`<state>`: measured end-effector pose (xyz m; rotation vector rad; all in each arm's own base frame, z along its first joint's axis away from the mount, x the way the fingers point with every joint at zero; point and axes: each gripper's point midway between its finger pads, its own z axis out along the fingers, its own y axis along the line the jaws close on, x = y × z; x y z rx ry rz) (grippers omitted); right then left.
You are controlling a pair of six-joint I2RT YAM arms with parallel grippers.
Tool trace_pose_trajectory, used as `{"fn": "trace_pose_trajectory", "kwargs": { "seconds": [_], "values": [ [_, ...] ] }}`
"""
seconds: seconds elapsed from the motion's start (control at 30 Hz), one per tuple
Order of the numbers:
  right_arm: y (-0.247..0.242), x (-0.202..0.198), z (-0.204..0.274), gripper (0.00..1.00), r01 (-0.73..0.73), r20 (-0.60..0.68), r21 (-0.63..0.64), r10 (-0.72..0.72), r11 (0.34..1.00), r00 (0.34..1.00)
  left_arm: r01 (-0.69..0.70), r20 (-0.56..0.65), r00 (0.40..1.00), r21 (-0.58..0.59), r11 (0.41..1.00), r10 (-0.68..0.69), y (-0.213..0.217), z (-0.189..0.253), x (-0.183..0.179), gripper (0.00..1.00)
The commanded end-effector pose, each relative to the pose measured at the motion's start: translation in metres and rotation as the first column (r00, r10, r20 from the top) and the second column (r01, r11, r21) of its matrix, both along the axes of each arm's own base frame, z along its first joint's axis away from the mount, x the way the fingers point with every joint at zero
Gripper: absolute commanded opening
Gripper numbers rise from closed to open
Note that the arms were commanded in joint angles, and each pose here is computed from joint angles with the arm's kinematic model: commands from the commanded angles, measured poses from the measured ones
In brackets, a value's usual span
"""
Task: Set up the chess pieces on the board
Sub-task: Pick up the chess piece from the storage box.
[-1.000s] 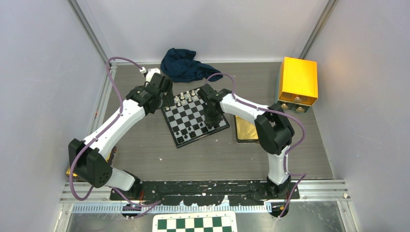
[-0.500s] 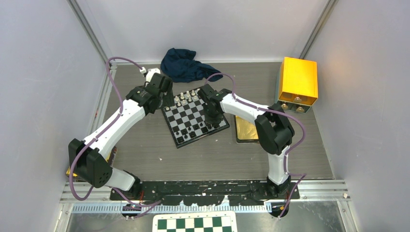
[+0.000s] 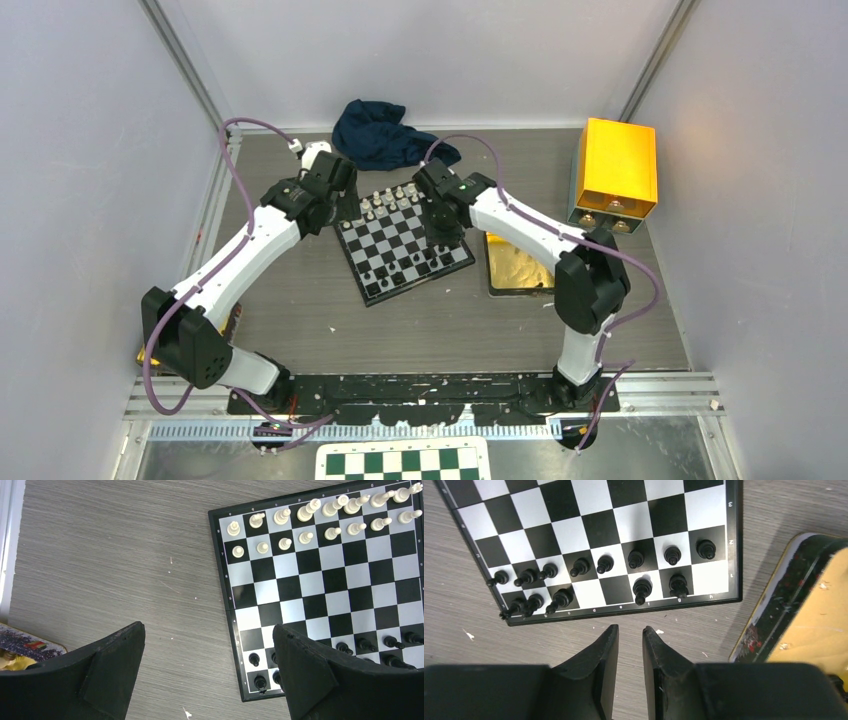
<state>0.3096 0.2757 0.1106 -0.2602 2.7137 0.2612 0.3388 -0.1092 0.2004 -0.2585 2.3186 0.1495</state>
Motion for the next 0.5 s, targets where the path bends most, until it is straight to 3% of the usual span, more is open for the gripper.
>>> {"fn": "trace_pose_trajectory", "kwargs": {
  "seconds": [0.0, 0.17, 0.47],
  "values": [
    [-0.002, 0.004, 0.055, 0.3, -0.002, 0.12, 0.053, -0.005, 0.999, 0.993, -0.024, 0.075, 0.997, -0.031, 0.999, 0.026, 0.003, 0.024, 0.0, 1.0],
    [-0.03, 0.005, 0.073, 0.31, 0.047, 0.192, 0.001, -0.046, 0.999, 0.98, -0.03, 0.075, 0.997, -0.038, 0.999, 0.033, 0.003, 0.023, -0.005, 1.0],
    [-0.118, 0.018, 0.062, 0.31, 0.26, 0.211, -0.041, -0.245, 0.965, 0.946, -0.023, 0.065, 0.998, -0.035, 0.999, 0.025, -0.001, 0.02, -0.013, 0.99]
  ]
}}
